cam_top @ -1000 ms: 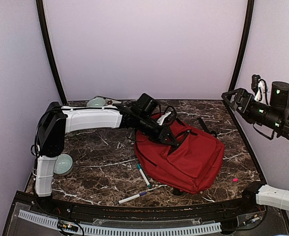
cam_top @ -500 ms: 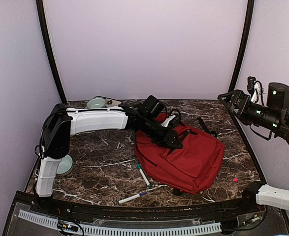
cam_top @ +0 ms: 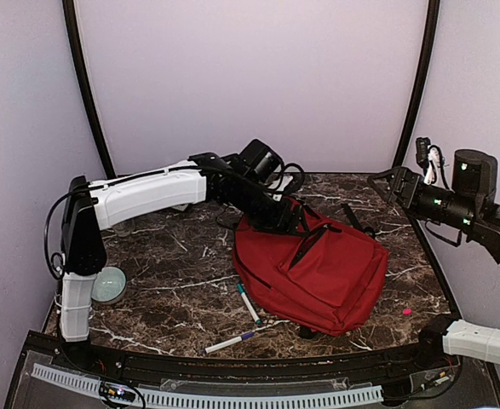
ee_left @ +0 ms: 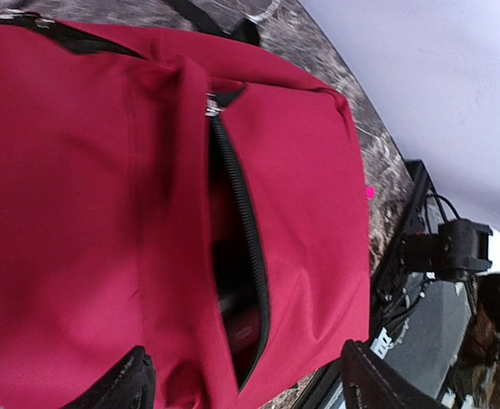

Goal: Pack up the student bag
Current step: Place the pen in the lower front pocket of the bag, then pick up the pen from the center of the board.

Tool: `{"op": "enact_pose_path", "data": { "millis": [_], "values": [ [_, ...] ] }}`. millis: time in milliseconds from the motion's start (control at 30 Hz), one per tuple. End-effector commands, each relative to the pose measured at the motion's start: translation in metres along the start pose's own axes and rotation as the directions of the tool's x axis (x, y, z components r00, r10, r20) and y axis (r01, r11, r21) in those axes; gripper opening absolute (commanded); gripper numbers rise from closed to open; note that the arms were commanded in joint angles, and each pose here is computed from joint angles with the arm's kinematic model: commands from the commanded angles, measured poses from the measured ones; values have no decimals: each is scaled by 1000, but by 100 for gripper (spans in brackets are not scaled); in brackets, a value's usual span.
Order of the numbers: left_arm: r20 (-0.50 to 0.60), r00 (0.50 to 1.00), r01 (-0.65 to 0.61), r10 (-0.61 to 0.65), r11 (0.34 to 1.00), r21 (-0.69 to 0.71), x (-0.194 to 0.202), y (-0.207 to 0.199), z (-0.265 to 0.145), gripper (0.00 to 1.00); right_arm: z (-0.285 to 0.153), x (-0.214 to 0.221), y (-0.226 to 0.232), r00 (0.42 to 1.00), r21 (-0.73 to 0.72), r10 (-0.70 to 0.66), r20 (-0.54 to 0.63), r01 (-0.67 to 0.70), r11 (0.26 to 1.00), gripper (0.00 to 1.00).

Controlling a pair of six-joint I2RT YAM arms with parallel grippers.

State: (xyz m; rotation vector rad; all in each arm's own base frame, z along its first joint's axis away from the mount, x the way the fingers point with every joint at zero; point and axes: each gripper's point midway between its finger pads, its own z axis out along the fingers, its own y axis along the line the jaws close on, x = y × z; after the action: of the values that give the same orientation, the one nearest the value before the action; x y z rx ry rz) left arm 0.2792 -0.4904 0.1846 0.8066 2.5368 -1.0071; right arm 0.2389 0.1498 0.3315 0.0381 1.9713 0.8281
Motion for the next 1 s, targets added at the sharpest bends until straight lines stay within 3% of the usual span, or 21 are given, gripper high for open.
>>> {"op": "enact_pose_path", "data": {
  "millis": [0, 167, 433, 567, 767, 967],
  "values": [
    [86, 996, 2, 12, 987, -163, -4, 6, -69, 82, 10, 0, 9, 993, -62, -121, 3, 121, 991, 93],
    [124, 992, 77, -38, 941, -328, 17, 38, -106, 94, 26, 13, 22, 969, -156, -241, -50, 231, 960, 92],
    [230, 953, 282, -196, 853, -440, 57, 83, -168, 95, 63, 55, 56, 897, -350, -424, -127, 359, 865, 89],
    [260, 938, 334, -229, 798, -502, 83, 101, -201, 93, 78, 106, 81, 770, -444, -610, -188, 488, 752, 90],
    [334, 912, 391, -238, 752, -531, 105, 117, -242, 90, 87, 181, 103, 570, -580, -783, -250, 559, 592, 90],
    [413, 883, 425, -224, 755, -500, 103, 124, -259, 90, 80, 253, 109, 305, -683, -913, -271, 607, 406, 90]
  ]
}}
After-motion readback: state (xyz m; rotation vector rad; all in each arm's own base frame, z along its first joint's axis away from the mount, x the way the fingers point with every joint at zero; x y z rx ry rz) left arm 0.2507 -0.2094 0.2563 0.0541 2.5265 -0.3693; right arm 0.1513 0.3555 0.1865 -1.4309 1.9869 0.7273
